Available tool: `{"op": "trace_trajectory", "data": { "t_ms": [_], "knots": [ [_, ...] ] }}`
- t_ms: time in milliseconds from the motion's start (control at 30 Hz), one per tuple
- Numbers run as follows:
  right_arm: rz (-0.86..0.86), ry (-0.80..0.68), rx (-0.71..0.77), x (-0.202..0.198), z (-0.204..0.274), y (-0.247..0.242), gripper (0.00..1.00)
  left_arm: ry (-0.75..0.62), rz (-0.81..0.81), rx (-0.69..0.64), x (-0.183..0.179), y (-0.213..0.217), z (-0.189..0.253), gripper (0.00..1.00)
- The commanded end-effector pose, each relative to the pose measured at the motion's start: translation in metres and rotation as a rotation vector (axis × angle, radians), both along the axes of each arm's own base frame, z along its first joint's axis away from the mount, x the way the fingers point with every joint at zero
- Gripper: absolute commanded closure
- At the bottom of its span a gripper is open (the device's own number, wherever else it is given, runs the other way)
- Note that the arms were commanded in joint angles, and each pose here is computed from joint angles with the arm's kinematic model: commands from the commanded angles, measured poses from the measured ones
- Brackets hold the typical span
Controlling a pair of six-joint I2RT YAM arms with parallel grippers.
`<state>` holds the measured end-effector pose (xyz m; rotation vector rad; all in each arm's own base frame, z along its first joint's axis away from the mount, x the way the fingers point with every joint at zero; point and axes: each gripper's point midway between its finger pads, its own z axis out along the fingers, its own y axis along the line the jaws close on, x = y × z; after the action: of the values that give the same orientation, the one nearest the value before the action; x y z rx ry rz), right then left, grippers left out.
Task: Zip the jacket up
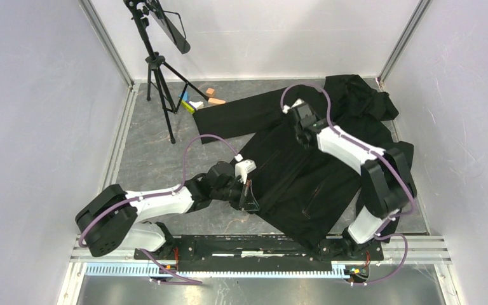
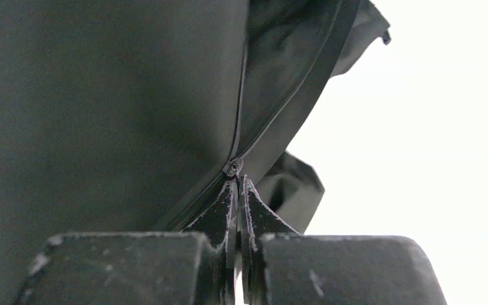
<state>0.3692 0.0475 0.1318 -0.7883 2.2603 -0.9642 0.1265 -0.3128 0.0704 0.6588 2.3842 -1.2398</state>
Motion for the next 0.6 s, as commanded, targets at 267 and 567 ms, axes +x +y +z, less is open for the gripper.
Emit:
{"op": "trace_trajectory", "data": {
  "t_ms": [267, 567],
  "knots": [
    [-0.238, -0.27, -0.191, 0.126, 0.077, -0.093, 1.0, 0.088, 0.043, 0.18, -0.022, 0.036, -0.03, 0.98],
    [-0.306, -0.318, -0.253, 0.193, 0.088, -0.154, 1.0, 0.14, 0.09, 0.249, -0.026, 0.049, -0.043, 0.98]
  ]
}}
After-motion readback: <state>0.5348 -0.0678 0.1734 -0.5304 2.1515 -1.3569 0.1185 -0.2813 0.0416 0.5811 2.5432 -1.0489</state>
